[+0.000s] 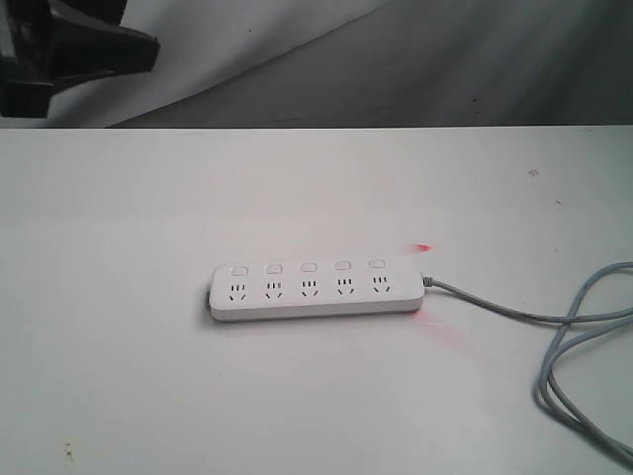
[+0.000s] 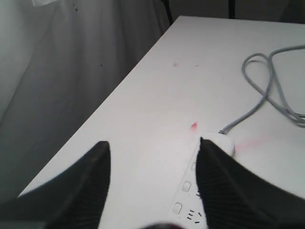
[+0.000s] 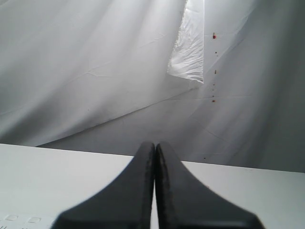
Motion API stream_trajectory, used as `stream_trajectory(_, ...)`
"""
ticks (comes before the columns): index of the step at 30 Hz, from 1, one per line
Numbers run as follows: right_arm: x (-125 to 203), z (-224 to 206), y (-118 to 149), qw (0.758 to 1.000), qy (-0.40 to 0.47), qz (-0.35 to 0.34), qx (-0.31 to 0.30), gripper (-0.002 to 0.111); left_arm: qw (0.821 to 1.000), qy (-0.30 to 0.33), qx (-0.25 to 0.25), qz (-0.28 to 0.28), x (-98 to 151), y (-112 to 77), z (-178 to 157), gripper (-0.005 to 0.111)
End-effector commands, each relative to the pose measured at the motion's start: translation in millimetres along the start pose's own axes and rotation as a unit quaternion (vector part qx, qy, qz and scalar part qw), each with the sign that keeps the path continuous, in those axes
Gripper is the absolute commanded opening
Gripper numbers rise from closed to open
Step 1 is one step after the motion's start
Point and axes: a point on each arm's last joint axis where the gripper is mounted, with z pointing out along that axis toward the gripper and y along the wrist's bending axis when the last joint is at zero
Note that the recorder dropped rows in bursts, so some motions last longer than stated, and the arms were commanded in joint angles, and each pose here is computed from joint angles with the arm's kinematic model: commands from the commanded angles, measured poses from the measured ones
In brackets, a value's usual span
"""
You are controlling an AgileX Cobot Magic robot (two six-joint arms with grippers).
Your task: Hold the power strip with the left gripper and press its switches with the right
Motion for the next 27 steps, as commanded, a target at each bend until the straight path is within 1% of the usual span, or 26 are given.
stream_trajectory(1,0.5,-0.5,-0.3,1.0,-0.002,0.001,0.003,0.0,1.0,-0.014,0.016,-0.006,-15.0,-19.2,-24.8,0.03)
stream_trajectory(3,0.5,-0.5,-0.3,1.0,-0.002,0.001,0.003,0.0,0.999,-0.015,0.032,0.001,-17.4,-26.3,-30.5,0.016)
stream_trajectory(4,0.5,-0.5,-0.3,1.0,-0.002,0.001,0.003,0.0,0.999,-0.015,0.04,0.004,-18.3,-29.7,-33.0,0.007)
stream_trajectory(5,0.5,-0.5,-0.3,1.0,-0.002,0.001,0.003,0.0,0.999,-0.014,0.05,0.007,-18.7,-32.7,-34.8,0.002)
stream_trajectory(6,0.5,-0.5,-0.3,1.0,-0.002,0.001,0.003,0.0,0.998,-0.012,0.054,0.008,-18.4,-33.9,-35.5,0.0)
stream_trajectory(7,0.5,-0.5,-0.3,1.0,-0.002,0.001,0.003,0.0,0.998,-0.007,0.055,0.001,-18.6,-36.0,-37.8,0.0)
stream_trajectory(10,0.5,-0.5,-0.3,1.0,-0.002,0.001,0.003,0.0,0.999,0.002,0.049,0.012,-18.3,-38.1,-41.9,0.0)
stream_trajectory(22,0.5,-0.5,-0.3,1.0,-0.002,0.001,0.003,0.0,0.999,-0.002,0.049,0.014,-19.9,-40.2,-44.4,0.0)
stream_trajectory(24,0.5,-0.5,-0.3,1.0,-0.002,0.001,0.003,0.0,0.999,-0.009,0.037,0.02,-22.0,-43.0,-48.3,0.0)
stream_trajectory(25,0.5,-0.5,-0.3,1.0,-0.002,0.001,0.003,0.0,0.999,-0.016,0.022,0.027,-23.8,-45.5,-53.6,0.0)
stream_trajectory(27,0.5,-0.5,-0.3,1.0,-0.002,0.001,0.003,0.0,0.999,-0.031,0.004,0.043,-30.0,-54.2,-67.2,0.0)
